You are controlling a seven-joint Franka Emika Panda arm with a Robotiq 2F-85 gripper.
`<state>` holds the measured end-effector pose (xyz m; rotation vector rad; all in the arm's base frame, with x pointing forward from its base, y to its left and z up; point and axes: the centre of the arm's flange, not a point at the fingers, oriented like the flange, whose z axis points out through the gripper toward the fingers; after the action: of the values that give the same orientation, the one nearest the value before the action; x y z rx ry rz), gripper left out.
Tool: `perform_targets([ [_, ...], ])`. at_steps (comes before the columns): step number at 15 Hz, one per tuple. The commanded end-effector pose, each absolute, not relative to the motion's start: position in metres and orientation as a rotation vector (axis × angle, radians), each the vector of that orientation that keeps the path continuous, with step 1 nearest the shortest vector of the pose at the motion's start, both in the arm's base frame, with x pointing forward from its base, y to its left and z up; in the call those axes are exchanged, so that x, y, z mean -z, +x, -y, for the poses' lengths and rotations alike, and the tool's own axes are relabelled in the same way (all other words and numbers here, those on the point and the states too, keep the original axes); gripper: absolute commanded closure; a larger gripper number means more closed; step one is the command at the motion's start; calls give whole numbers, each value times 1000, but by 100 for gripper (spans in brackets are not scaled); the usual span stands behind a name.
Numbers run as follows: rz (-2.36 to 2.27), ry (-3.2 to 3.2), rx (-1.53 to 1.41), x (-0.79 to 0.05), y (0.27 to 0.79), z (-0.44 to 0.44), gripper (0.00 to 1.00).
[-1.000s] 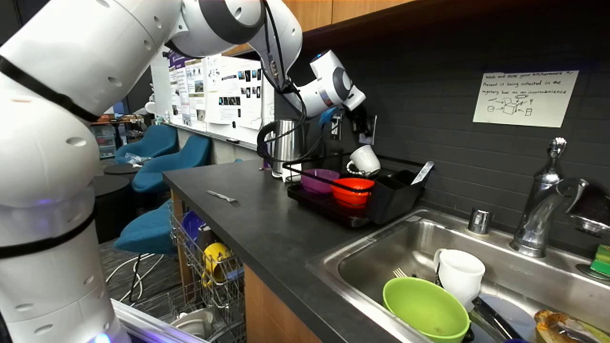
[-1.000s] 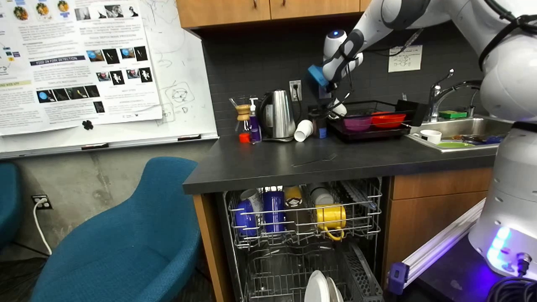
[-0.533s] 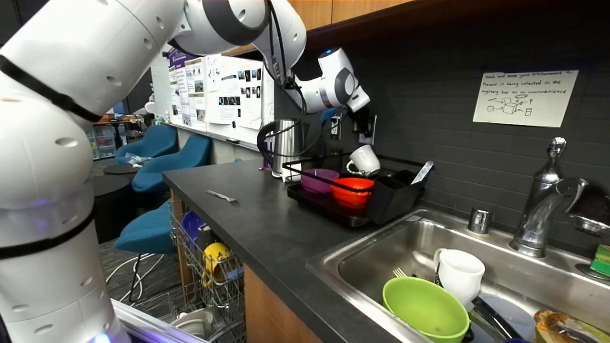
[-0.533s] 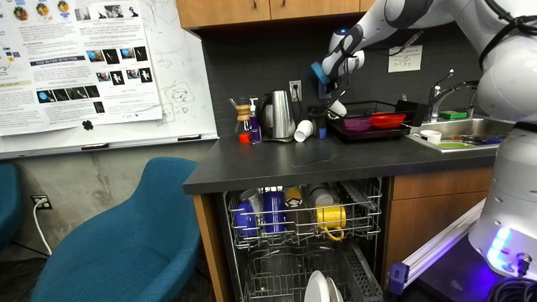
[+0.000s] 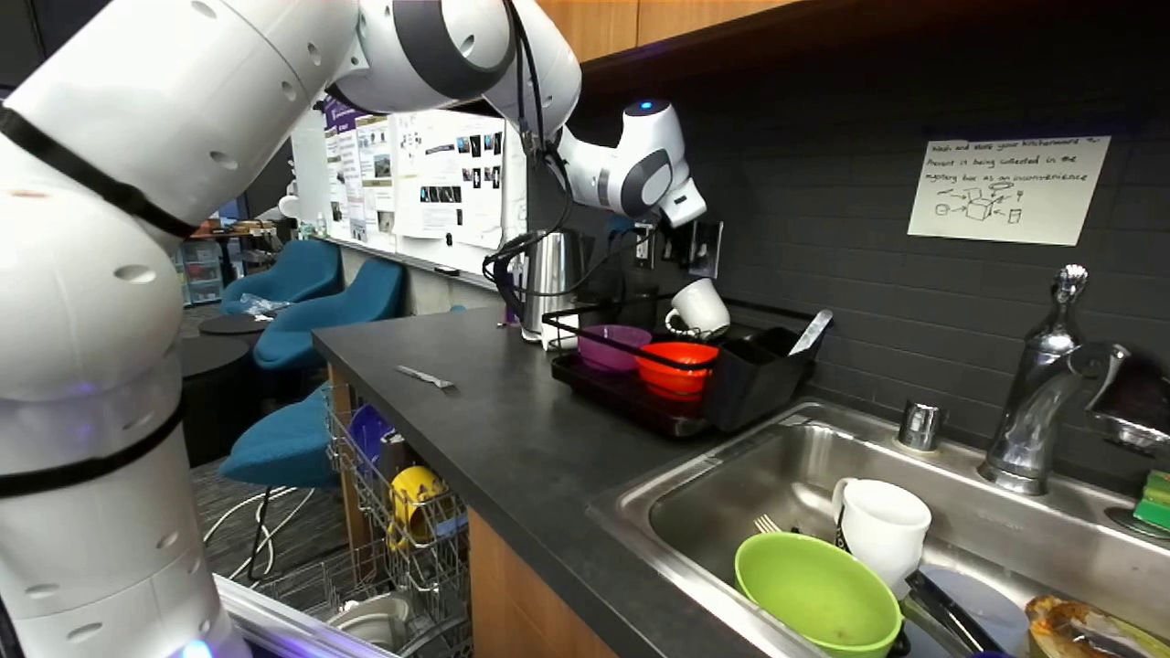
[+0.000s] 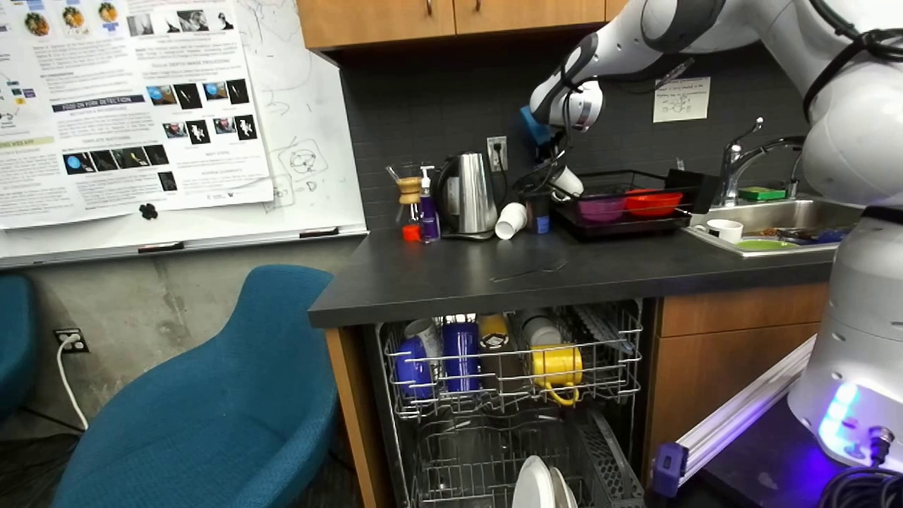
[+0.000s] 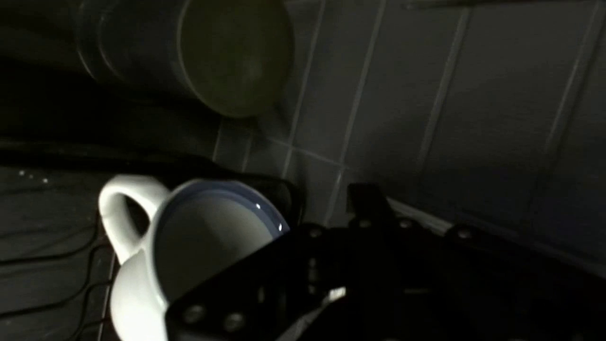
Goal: Flip the switch
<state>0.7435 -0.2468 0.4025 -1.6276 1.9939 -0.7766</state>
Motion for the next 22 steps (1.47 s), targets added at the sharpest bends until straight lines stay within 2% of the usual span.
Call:
perform_targets([
  [1,-1954,-1618,727,-402,752,241,100],
  [10,-1949,-1633,684,-394,746,258,100],
  [16,-2058,-1642,658,-382,708,303,100],
  [22,-2016,-1570,704,-429,662,333,100],
])
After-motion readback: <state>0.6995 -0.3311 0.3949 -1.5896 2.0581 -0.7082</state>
